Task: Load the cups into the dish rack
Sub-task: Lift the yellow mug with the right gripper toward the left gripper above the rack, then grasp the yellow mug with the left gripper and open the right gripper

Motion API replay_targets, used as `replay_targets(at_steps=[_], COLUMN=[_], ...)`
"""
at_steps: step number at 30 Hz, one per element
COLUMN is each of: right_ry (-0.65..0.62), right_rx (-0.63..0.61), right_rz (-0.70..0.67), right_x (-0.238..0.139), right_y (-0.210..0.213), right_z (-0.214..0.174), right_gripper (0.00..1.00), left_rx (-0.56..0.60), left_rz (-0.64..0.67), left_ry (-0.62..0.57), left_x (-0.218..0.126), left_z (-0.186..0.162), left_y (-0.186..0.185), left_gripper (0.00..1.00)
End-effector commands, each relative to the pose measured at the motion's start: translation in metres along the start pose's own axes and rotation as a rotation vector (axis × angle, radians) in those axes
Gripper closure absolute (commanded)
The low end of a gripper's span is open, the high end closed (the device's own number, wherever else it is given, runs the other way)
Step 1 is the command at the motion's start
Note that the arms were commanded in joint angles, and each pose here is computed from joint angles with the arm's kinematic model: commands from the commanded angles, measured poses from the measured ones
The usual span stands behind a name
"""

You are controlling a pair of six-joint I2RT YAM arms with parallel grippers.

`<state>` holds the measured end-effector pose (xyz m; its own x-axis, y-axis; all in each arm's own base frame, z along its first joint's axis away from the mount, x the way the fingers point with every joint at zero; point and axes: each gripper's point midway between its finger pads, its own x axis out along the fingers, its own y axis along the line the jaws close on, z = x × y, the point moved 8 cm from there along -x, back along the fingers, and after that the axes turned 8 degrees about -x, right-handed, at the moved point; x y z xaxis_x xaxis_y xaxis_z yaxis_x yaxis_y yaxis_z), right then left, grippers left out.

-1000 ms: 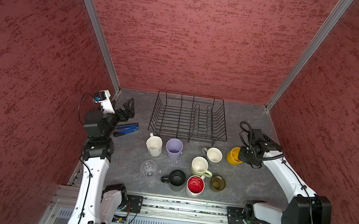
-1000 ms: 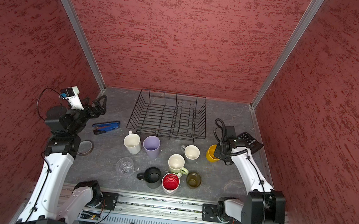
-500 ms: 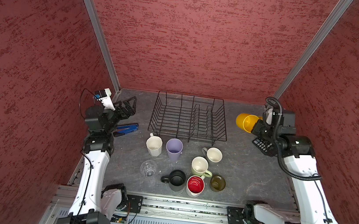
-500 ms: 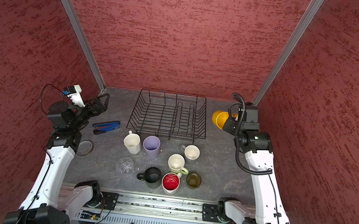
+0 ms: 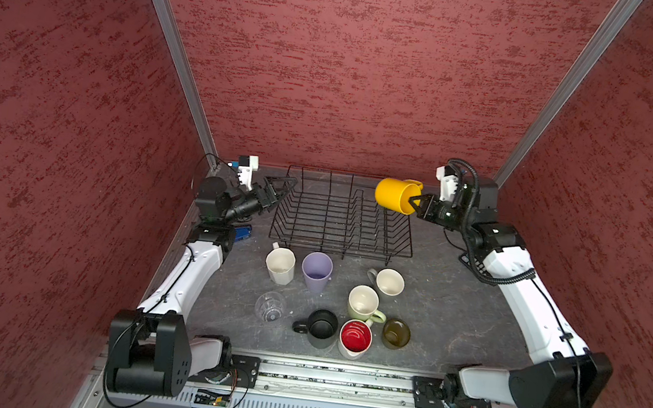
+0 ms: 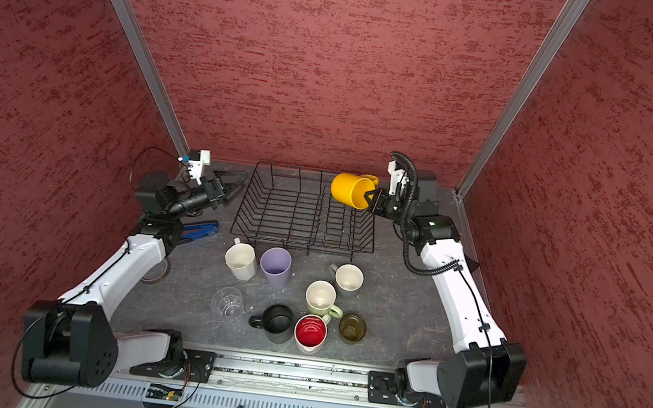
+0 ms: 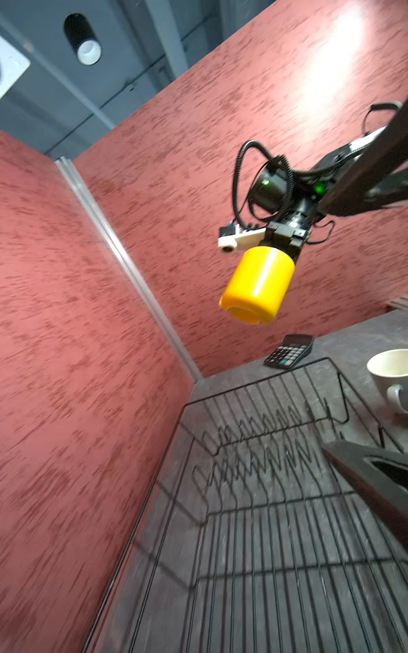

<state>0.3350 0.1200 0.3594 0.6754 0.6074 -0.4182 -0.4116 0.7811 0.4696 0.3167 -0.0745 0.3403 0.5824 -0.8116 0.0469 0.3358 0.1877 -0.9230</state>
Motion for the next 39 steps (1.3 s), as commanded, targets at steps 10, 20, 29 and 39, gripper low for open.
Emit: replay_targets(at_steps=[10,20,29,39], right_ry=[-0.136,-0.081,-0.057,-0.049], right_rx=[-0.188,-0.184,-0.183,-0.184], right_rz=[0.526,0.589,0.610,0.622], right_x=[0.023,0.044,0.054,0.061], right_y=[0.075,0.089,0.097,0.099], right_z=[0.028,0.013,0.006,0.004], right_gripper=[1.00,1.00,1.00,1.00], left_rx=[-0.021,-0.071,-0.092,-0.025], left_rz=[-0.229,-0.360,-0.383,-0.363], left_ry=[0.316,0.339,0.373,0.427], left_x=[0.057,0.070,0.078,0.080], left_z=[-0.025,-0.022,-0.026,-0.042], left_y=[-0.022,-0.017,-0.016,-0.032], left_gripper=[0.01,0.01,0.01,0.00])
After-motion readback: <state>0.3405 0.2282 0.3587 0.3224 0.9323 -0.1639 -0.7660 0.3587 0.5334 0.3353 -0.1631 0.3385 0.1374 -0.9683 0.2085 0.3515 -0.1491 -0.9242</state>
